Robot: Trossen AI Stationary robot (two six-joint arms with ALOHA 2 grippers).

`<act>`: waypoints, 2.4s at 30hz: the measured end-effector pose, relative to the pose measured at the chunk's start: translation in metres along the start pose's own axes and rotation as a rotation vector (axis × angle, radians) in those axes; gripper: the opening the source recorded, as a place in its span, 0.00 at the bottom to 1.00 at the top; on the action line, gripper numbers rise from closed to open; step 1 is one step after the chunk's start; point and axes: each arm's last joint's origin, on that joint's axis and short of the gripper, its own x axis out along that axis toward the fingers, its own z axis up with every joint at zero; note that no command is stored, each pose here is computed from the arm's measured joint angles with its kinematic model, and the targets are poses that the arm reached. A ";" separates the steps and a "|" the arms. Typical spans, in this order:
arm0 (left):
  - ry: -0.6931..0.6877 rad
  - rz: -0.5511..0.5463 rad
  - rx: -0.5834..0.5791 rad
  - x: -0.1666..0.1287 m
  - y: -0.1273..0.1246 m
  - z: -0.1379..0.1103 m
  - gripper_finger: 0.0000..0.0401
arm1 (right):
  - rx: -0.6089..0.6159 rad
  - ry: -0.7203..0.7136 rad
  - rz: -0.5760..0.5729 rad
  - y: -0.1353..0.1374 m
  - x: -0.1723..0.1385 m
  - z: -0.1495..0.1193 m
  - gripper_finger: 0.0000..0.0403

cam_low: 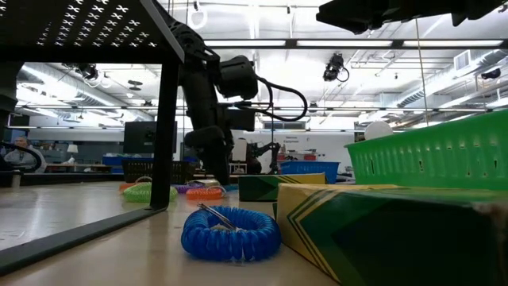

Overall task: Pick & Place Office Desk Supplies
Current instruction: Put the blue rubber band into the black bin

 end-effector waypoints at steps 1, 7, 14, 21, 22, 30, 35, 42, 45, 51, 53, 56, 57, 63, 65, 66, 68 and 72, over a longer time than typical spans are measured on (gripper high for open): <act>0.000 -0.011 0.005 0.000 0.000 0.000 0.01 | 0.000 0.000 0.000 0.000 0.000 0.000 0.48; -0.002 -0.040 0.017 0.000 -0.002 0.000 0.02 | 0.008 -0.001 0.000 0.000 0.000 0.000 0.48; -0.022 -0.107 0.028 0.000 -0.003 0.000 0.05 | 0.008 -0.001 0.000 0.000 0.000 0.000 0.48; -0.021 -0.104 0.029 0.000 -0.003 0.000 0.06 | 0.008 -0.001 0.000 0.000 0.000 0.000 0.48; -0.021 -0.104 0.029 0.000 -0.003 0.000 0.07 | 0.008 -0.001 0.000 0.000 0.000 0.000 0.48; -0.005 -0.046 0.031 0.000 -0.001 0.000 0.24 | 0.008 -0.001 0.000 0.000 0.000 0.000 0.48; -0.020 -0.035 0.033 0.000 -0.001 0.001 0.36 | 0.008 -0.002 0.000 0.000 0.000 0.000 0.48; -0.022 -0.040 0.035 0.000 -0.002 0.001 0.38 | 0.008 -0.002 0.000 0.000 0.000 0.000 0.48; -0.028 -0.058 0.035 0.000 -0.002 0.002 0.37 | 0.008 -0.002 0.000 0.000 0.000 0.000 0.48; -0.028 -0.058 0.035 0.000 -0.002 0.002 0.33 | 0.008 -0.001 0.000 0.000 0.000 0.000 0.48; -0.028 -0.059 0.032 0.000 -0.002 0.002 0.31 | 0.008 -0.001 0.000 0.000 0.000 0.000 0.48; -0.027 -0.060 0.026 0.000 -0.003 0.002 0.28 | 0.008 -0.001 0.000 0.000 0.000 0.000 0.48; -0.030 -0.069 0.026 0.000 -0.004 0.002 0.27 | 0.008 -0.001 -0.001 0.000 0.000 0.000 0.48; -0.028 -0.124 0.037 0.007 -0.016 0.004 0.19 | 0.008 -0.002 -0.001 0.000 0.000 0.000 0.48; -0.020 -0.120 0.042 0.013 -0.018 0.004 0.17 | 0.008 -0.003 -0.001 0.000 0.000 0.001 0.48; -0.010 -0.122 0.041 0.016 -0.018 0.003 0.17 | 0.008 -0.003 -0.001 0.000 0.000 0.001 0.48; -0.004 -0.111 0.037 0.019 -0.018 0.003 0.17 | 0.009 -0.007 -0.003 0.000 0.000 0.001 0.48; 0.005 -0.042 0.023 0.018 -0.015 0.003 0.12 | 0.008 -0.010 -0.005 -0.001 0.000 0.001 0.48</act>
